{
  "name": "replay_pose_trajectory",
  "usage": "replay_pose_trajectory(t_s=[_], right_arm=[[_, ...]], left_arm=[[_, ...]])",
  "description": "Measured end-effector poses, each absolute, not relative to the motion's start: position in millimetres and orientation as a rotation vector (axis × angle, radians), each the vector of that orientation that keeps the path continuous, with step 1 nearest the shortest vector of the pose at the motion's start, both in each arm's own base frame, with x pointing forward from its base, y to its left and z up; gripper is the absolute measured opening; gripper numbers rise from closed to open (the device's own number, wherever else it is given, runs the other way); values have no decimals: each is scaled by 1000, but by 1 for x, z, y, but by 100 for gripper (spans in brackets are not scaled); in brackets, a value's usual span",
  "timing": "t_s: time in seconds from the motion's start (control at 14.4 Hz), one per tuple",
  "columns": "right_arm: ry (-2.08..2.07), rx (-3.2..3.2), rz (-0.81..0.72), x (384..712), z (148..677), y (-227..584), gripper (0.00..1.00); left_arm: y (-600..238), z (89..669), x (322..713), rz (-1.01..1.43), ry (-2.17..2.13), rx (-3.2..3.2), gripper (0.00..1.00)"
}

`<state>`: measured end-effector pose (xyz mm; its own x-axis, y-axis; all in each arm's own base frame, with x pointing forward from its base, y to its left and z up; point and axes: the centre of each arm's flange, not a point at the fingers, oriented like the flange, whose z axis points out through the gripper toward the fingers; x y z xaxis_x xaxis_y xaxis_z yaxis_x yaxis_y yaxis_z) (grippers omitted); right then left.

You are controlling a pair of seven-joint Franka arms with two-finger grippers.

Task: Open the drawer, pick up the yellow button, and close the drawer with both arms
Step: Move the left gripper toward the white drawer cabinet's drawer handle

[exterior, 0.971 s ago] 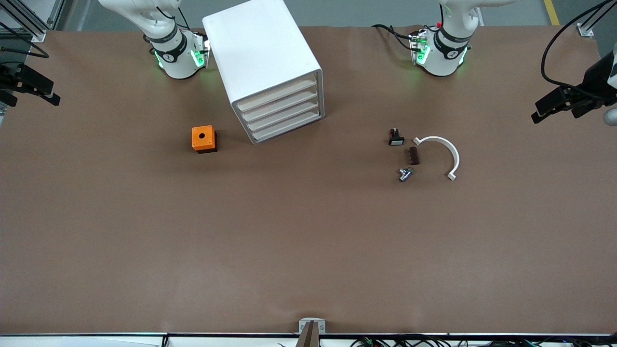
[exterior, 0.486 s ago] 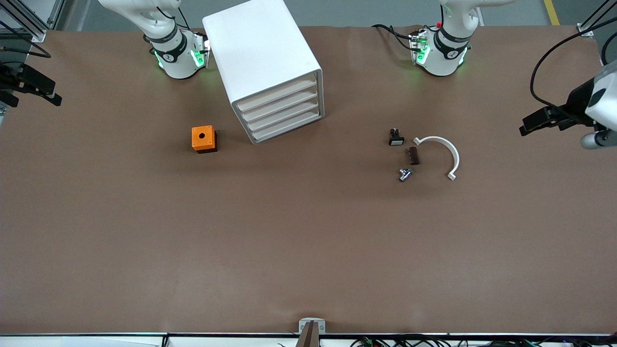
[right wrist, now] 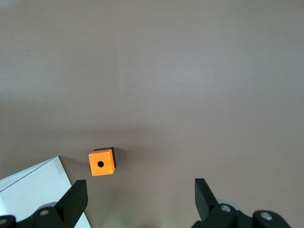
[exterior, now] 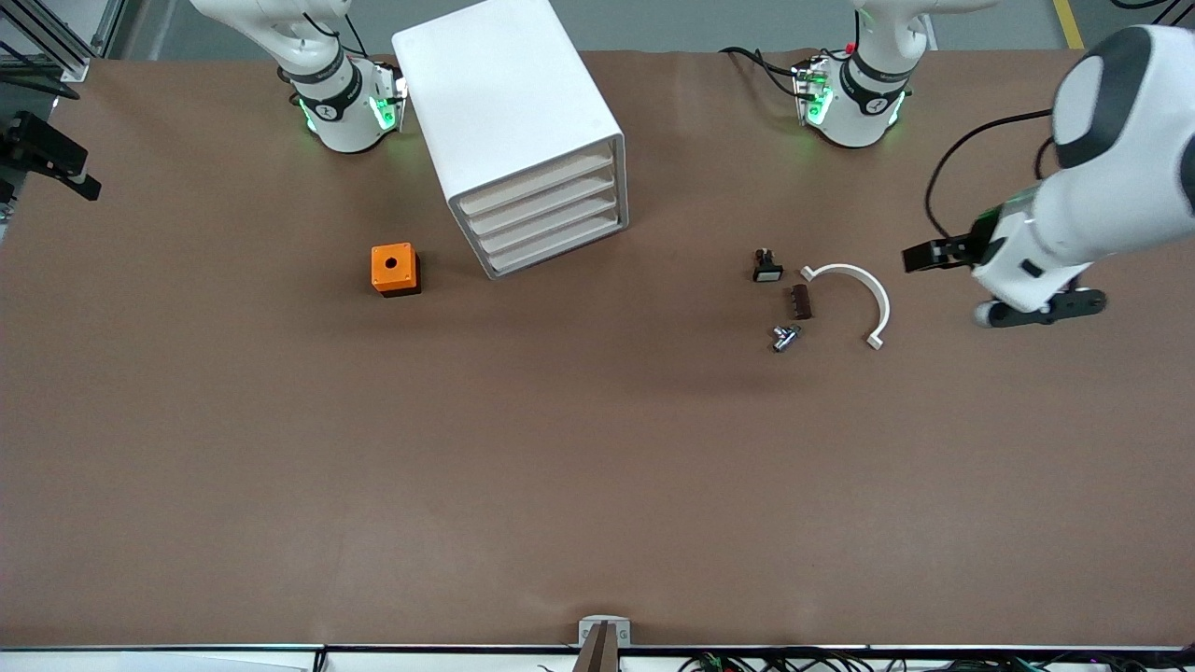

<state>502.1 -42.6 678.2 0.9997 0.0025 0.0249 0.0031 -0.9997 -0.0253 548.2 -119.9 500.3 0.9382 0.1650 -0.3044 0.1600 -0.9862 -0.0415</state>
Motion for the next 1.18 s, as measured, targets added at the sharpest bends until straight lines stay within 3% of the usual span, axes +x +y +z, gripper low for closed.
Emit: replay_pose_trajectory(t_s=[0.35, 0.69, 1.18], right_arm=[[5, -3116, 3, 511, 665, -46, 100], [7, -3119, 67, 537, 630, -47, 100], [38, -3115, 175, 560, 587, -58, 100]], left_arm=[[-220, 482, 540, 805, -623, -2993, 100], [-303, 458, 531, 936, -1016, -2748, 100], [-383, 367, 523, 1130, -1516, -2128, 100]])
